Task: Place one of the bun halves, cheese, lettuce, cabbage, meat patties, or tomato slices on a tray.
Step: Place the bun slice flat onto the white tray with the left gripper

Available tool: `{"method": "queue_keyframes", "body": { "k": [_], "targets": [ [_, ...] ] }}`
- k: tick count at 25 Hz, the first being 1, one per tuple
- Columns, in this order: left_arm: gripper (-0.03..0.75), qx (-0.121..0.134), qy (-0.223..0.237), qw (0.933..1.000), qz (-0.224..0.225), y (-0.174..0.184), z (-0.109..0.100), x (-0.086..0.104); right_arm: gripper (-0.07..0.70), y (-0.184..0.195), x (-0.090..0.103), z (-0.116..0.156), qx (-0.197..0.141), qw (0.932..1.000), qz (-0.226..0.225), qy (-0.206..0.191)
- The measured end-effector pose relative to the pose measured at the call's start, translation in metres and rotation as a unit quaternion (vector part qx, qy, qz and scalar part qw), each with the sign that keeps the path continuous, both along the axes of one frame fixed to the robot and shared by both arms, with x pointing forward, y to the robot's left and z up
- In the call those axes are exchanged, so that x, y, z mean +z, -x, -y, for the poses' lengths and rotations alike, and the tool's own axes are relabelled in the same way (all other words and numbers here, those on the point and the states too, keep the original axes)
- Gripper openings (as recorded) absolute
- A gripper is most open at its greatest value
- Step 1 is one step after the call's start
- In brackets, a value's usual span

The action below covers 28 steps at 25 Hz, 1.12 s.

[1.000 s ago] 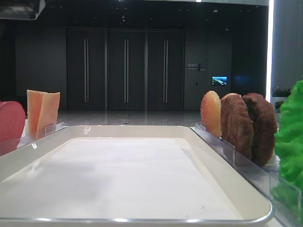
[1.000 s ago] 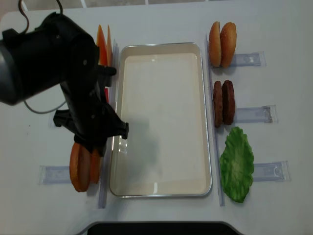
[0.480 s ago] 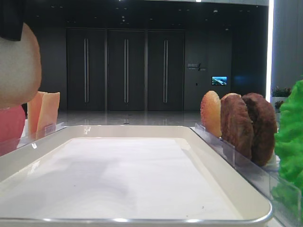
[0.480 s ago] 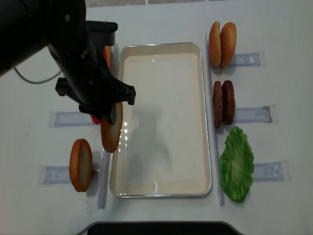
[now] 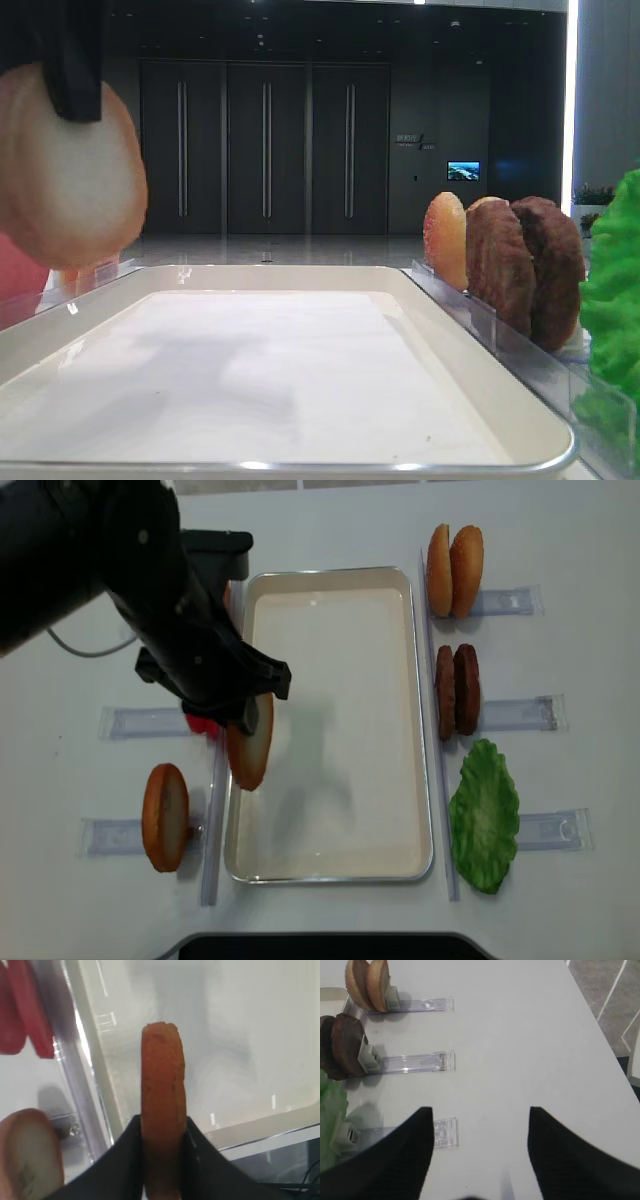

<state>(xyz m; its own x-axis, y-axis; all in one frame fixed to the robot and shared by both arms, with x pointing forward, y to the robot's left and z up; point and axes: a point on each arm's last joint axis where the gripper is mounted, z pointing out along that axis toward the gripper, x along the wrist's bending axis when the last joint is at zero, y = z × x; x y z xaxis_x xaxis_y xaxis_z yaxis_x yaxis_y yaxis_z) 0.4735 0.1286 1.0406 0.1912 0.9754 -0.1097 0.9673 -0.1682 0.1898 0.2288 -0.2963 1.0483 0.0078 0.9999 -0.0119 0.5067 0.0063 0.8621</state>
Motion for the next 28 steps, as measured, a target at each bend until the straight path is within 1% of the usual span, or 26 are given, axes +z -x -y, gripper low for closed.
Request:
{"method": "queue_keyframes", "body": {
  "k": [4, 5, 7, 9, 10, 14, 17, 20, 22, 23, 24, 28],
  "targets": [
    [0.139, 0.010, 0.041, 0.9989, 0.022, 0.004, 0.001, -0.016, 0.399, 0.000, 0.000, 0.000, 0.000, 1.0000, 0.000, 0.000],
    [0.139, 0.016, 0.058, 0.9977, 0.031, 0.005, 0.000, -0.017, 0.399, 0.000, 0.000, 0.000, 0.000, 1.0000, 0.000, 0.000],
    [0.139, 0.027, 0.095, 0.9940, 0.045, 0.008, -0.002, -0.022, 0.399, 0.000, 0.000, 0.000, 0.000, 1.0000, 0.000, 0.000],
    [0.139, 0.031, 0.136, 0.9890, 0.049, 0.013, -0.004, -0.026, 0.399, 0.000, 0.000, 0.000, 0.000, 1.0000, 0.000, 0.000],
    [0.139, 0.038, 0.154, 0.9863, 0.047, 0.015, -0.005, -0.030, 0.399, 0.000, 0.000, 0.000, 0.000, 1.0000, 0.000, 0.000],
    [0.139, 0.052, 0.194, 0.9789, 0.038, 0.021, -0.013, -0.051, 0.399, 0.000, 0.000, 0.000, 0.000, 1.0000, 0.000, 0.000],
    [0.139, 0.060, 0.235, 0.9694, 0.041, 0.022, -0.019, -0.061, 0.399, 0.000, 0.000, 0.000, 0.000, 1.0000, 0.000, 0.000],
    [0.139, 0.061, 0.283, 0.9549, 0.065, 0.019, -0.022, -0.063, 0.399, 0.000, 0.000, 0.000, 0.000, 1.0000, 0.000, 0.000],
    [0.139, 0.065, 0.304, 0.9470, 0.080, 0.018, -0.024, -0.064, 0.399, 0.000, 0.000, 0.000, 0.000, 1.0000, 0.000, 0.000],
    [0.139, 0.065, 0.310, 0.9447, 0.086, 0.018, -0.024, -0.065, 0.399, 0.000, 0.000, 0.000, 0.000, 1.0000, 0.000, 0.000],
    [0.139, 0.067, 0.313, 0.9437, 0.085, 0.017, -0.024, -0.067, 0.399, 0.000, 0.000, 0.000, 0.000, 1.0000, 0.000, 0.000],
    [0.139, 0.070, 0.313, 0.9449, 0.067, 0.013, -0.020, -0.083, 0.399, 0.000, 0.000, 0.000, 0.000, 1.0000, 0.000, 0.000]
  ]
}}
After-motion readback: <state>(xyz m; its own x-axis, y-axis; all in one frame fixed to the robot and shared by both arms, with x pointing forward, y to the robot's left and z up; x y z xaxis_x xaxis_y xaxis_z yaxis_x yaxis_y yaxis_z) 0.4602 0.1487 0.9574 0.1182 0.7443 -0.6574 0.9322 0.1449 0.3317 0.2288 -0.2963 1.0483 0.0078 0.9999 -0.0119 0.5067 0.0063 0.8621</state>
